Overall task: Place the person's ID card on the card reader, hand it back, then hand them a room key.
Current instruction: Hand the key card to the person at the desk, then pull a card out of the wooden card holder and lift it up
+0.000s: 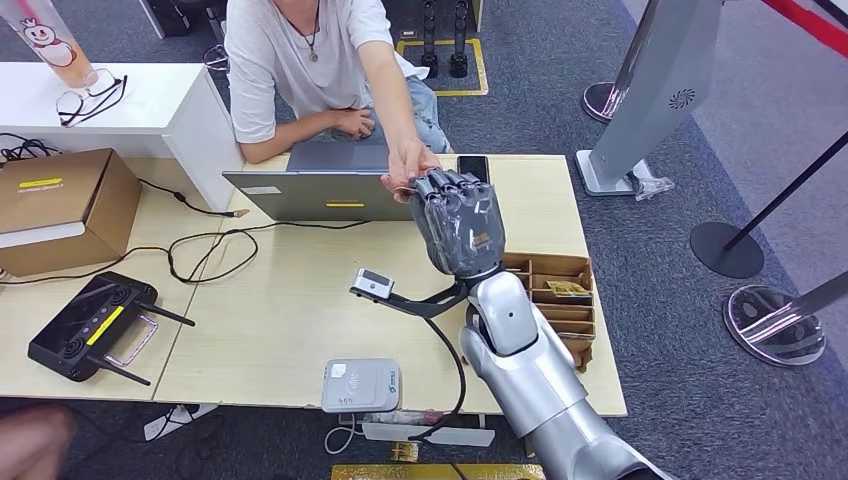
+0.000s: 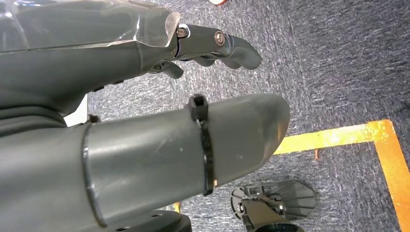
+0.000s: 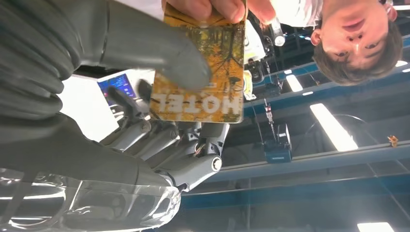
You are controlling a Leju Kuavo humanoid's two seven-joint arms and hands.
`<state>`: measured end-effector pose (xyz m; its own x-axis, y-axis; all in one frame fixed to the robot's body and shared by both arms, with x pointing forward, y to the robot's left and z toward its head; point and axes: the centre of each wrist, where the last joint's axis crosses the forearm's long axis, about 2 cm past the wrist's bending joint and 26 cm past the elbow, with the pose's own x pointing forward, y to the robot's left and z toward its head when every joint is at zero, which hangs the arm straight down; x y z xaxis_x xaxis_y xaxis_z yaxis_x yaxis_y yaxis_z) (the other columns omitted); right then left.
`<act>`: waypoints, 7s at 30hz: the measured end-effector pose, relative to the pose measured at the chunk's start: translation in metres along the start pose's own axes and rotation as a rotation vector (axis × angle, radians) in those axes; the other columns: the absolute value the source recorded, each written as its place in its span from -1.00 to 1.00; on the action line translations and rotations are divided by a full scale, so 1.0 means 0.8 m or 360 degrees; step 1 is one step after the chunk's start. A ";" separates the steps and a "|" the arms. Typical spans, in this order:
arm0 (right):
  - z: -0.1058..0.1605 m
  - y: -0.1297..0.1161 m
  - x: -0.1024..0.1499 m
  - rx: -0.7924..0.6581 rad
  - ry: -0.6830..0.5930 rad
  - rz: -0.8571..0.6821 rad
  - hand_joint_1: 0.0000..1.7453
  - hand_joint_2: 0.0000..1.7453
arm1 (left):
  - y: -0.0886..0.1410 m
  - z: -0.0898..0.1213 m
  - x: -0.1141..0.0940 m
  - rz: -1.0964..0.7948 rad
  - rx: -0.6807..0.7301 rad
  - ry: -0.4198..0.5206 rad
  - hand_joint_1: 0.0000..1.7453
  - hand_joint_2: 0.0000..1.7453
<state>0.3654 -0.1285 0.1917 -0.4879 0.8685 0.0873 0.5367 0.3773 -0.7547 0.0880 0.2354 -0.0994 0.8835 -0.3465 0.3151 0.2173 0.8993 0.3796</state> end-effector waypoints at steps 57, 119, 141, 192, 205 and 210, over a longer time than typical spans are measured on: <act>0.019 0.010 -0.007 0.0094 0.0083 0.0026 -1.00 -1.00 | -0.001 0.001 -0.006 0.0016 0.0009 0.0018 -1.00 -1.00; 0.137 -0.011 -0.058 0.0525 0.0211 0.0108 -1.00 1.00 | -0.002 0.003 -0.015 0.0046 0.0028 0.0040 -1.00 -1.00; 0.119 -0.028 -0.079 0.0733 0.0273 0.0210 -0.70 1.00 | -0.002 0.003 -0.016 0.0040 0.0025 0.0043 -1.00 -1.00; 0.134 -0.019 -0.091 0.0949 0.0321 0.0264 -0.09 1.00 | -0.002 0.003 -0.015 0.0022 0.0016 0.0034 -1.00 -1.00; 0.139 -0.011 -0.089 0.1007 0.0310 0.0264 -0.06 1.00 | -0.002 0.003 -0.015 0.0020 0.0019 0.0045 -1.00 -1.00; 0.141 -0.009 -0.091 0.1029 0.0317 0.0265 0.04 1.00 | -0.002 0.003 -0.015 0.0019 0.0023 0.0047 -1.00 -1.00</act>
<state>0.3193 -0.2306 0.1173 -0.2659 0.9640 0.0079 0.0453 0.0207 -0.9988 0.0761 0.2375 -0.1018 0.8979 -0.3274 0.2942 0.2006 0.8993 0.3885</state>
